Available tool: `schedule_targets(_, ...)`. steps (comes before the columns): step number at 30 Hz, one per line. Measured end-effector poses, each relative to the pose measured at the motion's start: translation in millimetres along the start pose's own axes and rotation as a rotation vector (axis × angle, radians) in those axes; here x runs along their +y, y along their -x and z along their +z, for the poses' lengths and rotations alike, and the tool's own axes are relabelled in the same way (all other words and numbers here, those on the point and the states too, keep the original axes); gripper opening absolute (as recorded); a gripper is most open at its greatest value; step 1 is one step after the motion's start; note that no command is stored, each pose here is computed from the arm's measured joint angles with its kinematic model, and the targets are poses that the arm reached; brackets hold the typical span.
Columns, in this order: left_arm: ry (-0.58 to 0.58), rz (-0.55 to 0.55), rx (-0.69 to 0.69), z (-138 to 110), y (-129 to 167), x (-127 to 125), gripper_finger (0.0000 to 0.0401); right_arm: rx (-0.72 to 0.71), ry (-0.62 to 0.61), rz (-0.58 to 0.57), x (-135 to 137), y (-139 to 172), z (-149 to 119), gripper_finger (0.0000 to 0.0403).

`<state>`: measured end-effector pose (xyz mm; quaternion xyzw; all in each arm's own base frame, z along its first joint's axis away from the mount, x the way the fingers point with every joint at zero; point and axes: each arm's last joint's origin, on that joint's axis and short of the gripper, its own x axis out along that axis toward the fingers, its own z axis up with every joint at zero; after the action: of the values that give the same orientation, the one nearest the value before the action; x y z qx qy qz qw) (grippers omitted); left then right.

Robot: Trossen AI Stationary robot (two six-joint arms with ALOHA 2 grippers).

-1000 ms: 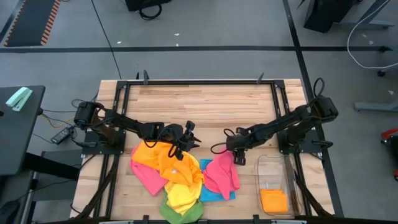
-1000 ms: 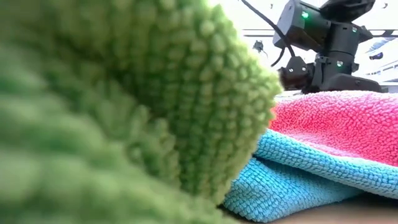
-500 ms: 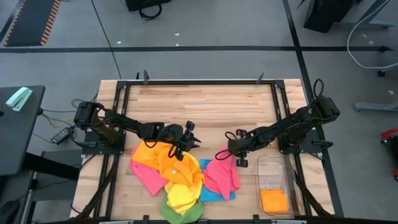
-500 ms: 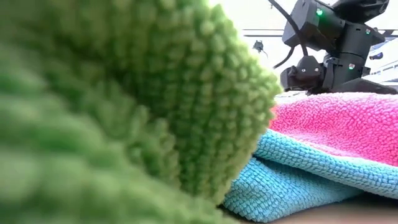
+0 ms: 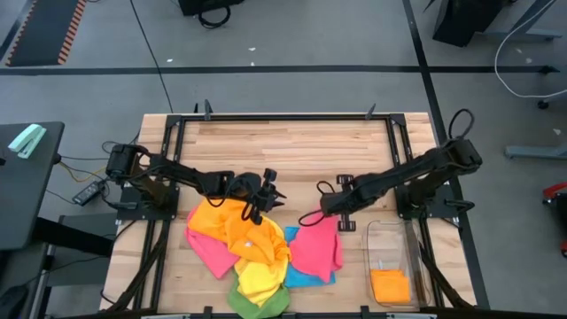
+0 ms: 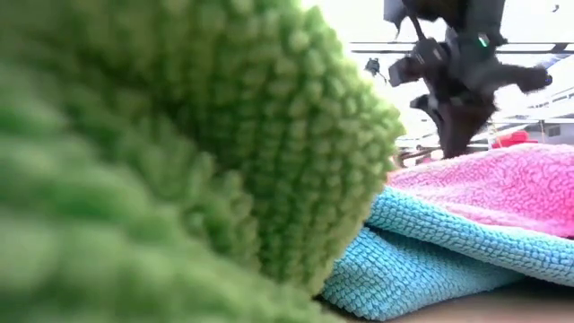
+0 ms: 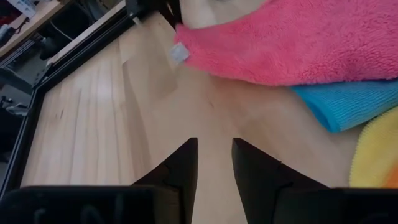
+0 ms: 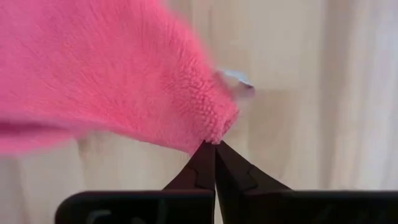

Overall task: Fold microfiber towels
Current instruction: Fold the pink towel

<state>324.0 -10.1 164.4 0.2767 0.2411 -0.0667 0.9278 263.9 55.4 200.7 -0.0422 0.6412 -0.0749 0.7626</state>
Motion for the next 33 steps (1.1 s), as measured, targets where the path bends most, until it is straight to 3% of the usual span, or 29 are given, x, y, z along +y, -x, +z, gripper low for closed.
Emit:
schedule_targets(8,0.026,-0.001,-0.001,0.1,0.0,-0.2,0.0107,-0.001,-0.005,-0.046,-15.4,69.4,23.5,0.0004)
schedule_targets(14,0.025,-0.001,-0.001,0.1,0.0,-0.1,0.0107,-0.160,-0.039,-0.071,-29.3,126.1,39.0,0.0004)
schedule_targets(20,0.030,-0.002,-0.002,0.2,0.0,-0.2,0.0107,-0.259,-0.081,-0.191,-49.9,160.5,39.5,0.0004)
schedule_targets(22,0.030,0.000,-0.005,0.5,0.0,0.0,0.0107,-0.262,-0.058,-0.271,-58.5,171.2,37.1,0.0004)
schedule_targets(28,0.027,0.069,-0.060,5.0,0.2,7.9,0.0107,-0.210,0.078,-0.673,-97.1,196.1,34.1,0.0003)
schedule_targets(30,0.036,0.139,-0.044,5.5,0.5,11.1,0.0107,-0.184,0.097,-0.774,-113.6,206.5,33.6,0.0003)
schedule_targets(33,0.064,0.298,-0.003,5.7,2.5,20.6,0.0107,-0.202,0.021,-0.848,-134.0,226.3,30.3,0.0003)
